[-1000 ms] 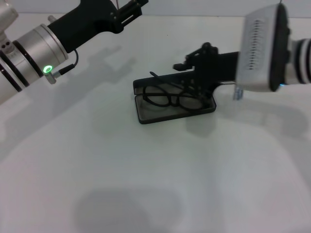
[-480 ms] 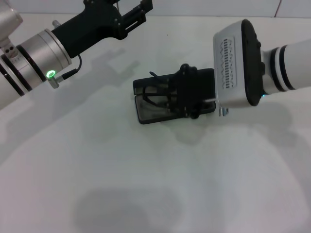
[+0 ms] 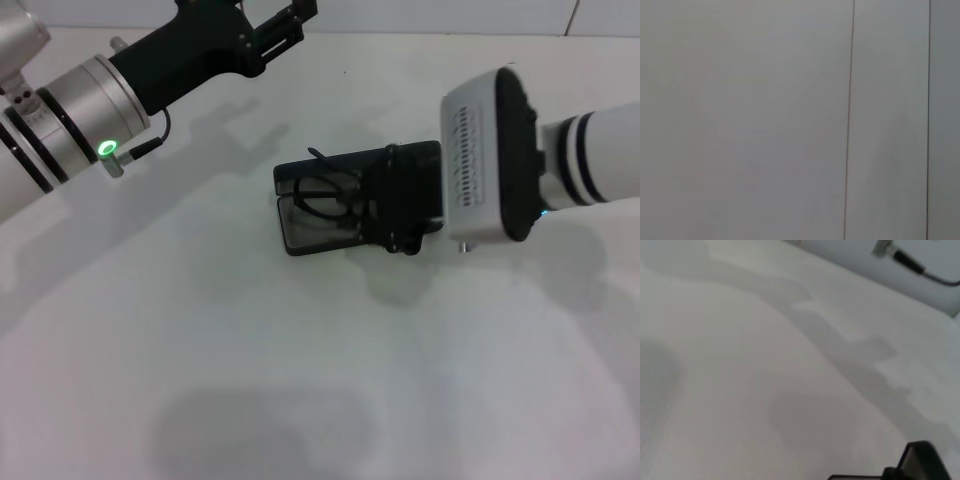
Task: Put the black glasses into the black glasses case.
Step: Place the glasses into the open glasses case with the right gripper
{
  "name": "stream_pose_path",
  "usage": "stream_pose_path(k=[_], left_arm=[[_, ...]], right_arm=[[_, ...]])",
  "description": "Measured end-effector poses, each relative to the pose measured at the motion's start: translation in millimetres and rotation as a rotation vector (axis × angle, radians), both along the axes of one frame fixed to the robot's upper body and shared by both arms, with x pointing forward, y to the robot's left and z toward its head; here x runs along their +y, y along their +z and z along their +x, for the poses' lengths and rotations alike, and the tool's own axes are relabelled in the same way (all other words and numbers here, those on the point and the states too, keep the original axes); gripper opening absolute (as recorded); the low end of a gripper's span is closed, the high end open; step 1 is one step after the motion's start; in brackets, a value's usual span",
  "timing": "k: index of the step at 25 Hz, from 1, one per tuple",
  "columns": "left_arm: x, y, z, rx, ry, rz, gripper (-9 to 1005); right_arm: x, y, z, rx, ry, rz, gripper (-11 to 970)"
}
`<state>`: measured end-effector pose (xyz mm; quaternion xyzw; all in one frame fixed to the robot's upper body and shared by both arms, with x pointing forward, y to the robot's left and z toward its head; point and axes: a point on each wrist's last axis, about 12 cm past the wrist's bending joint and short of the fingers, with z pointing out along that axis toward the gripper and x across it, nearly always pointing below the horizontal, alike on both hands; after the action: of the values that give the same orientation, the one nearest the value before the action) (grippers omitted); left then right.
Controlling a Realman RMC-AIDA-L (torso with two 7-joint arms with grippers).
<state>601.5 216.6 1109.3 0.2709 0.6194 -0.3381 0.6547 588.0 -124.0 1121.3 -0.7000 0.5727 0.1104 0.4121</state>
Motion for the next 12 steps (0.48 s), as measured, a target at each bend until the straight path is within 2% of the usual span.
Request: stream_pose_path(k=[12], left_arm=[[-0.4, 0.4, 0.7, -0.008, 0.001, 0.007, 634]], right_arm=[[4.8, -1.6, -7.6, 0.029, 0.039, -0.007, 226]])
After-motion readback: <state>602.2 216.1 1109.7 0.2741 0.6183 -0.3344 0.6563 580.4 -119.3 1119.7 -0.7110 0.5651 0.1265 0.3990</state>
